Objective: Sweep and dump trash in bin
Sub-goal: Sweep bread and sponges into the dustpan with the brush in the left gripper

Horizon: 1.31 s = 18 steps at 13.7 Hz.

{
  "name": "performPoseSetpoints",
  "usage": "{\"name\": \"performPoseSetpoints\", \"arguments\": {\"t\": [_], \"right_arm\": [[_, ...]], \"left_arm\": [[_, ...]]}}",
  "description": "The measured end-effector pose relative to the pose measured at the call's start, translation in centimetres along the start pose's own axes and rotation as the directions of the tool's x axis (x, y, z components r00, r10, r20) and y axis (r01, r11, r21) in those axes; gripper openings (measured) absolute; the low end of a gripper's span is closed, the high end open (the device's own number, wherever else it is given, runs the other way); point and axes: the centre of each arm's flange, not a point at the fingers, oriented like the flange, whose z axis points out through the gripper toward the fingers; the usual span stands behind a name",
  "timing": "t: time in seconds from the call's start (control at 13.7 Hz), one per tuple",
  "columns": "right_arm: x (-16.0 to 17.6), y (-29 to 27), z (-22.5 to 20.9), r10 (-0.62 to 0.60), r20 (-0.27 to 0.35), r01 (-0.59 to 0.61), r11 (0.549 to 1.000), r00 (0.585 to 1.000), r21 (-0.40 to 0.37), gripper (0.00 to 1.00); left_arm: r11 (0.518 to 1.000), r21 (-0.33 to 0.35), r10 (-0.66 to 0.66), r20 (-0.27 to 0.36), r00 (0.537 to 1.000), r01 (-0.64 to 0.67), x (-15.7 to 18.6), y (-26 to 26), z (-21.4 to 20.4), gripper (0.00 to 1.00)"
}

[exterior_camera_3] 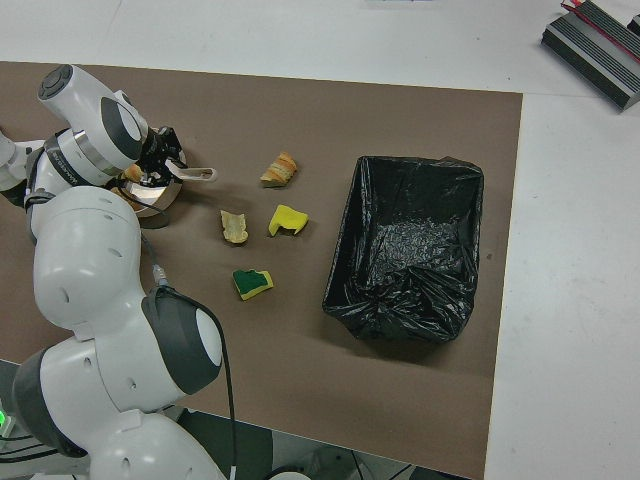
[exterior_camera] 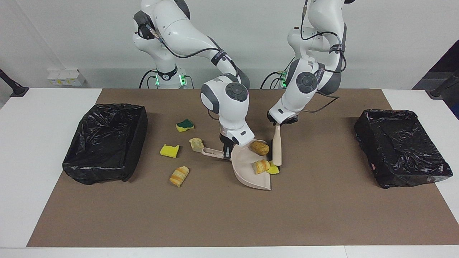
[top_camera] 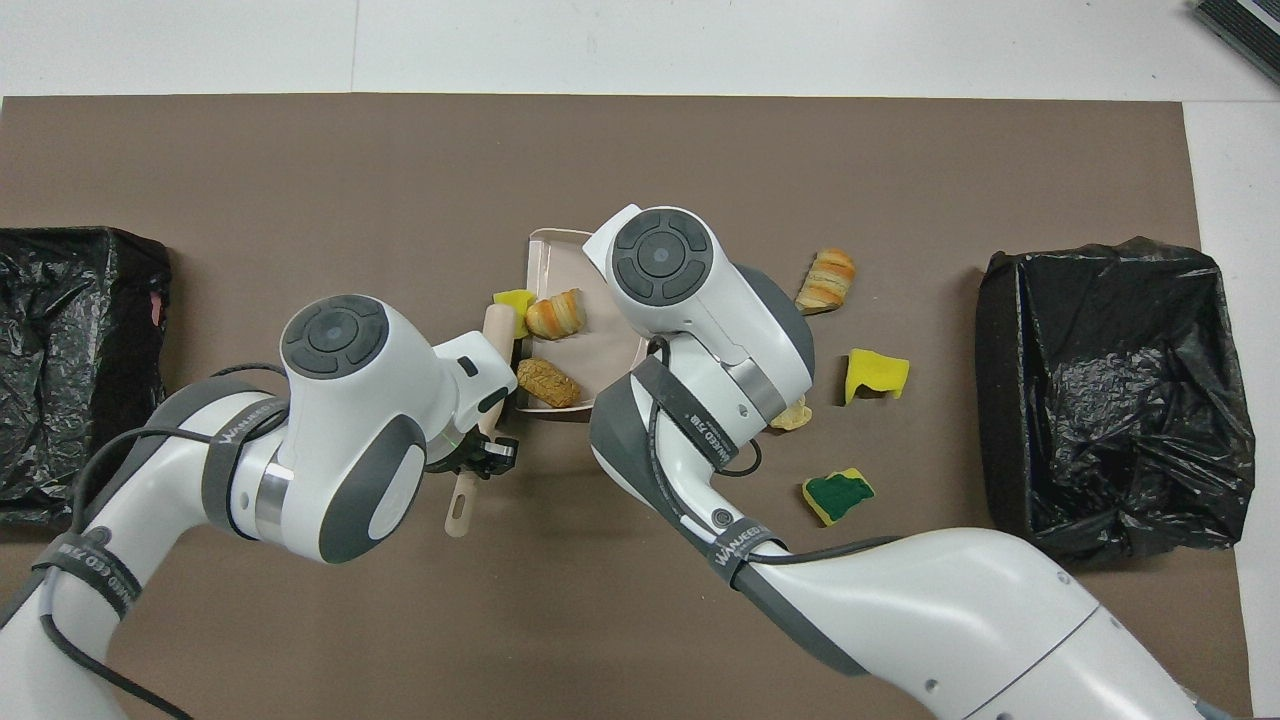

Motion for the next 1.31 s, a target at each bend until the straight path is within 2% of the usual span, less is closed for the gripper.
{"name": "performPoseSetpoints", "arguments": {"t": [0.29,0.66,0.8,1.1,1.31], "right_arm": [[0.0,0.0,0.0,0.0,0.0,0.0,1.0,1.0,0.0,0.31],[0.2,-0.1,0.0,-0.003,-0.002,0.003,1.0,1.0,-0.001,0.31],[0.2,-0.1,0.0,-0.003,-0.002,0.003,1.0,1.0,-0.001,0.31],[0.2,-0.1,0.0,-0.004,-0.002,0.004,1.0,1.0,-0.001,0.31],[0.3,0.0,-0.1,-0.011,-0.009,0.011,1.0,1.0,-0.008,0.31]], "left_arm": [[0.999,0.006,0.054,-0.01,0.998,-0.054,-1.1,3.2,-0.3,0.26],[0.997,0.003,0.077,-0.031,0.997,-0.077,-1.9,3.7,-2.3,0.26],[0.997,0.005,0.077,-0.01,0.997,-0.077,-2.3,3.7,-2.7,0.26],[0.998,-0.017,0.061,-0.008,0.998,-0.062,-2.9,3.1,-6.4,0.26],[0.998,-0.014,0.064,-0.001,0.998,-0.064,-4.8,2.7,-9.4,0.26]]}}
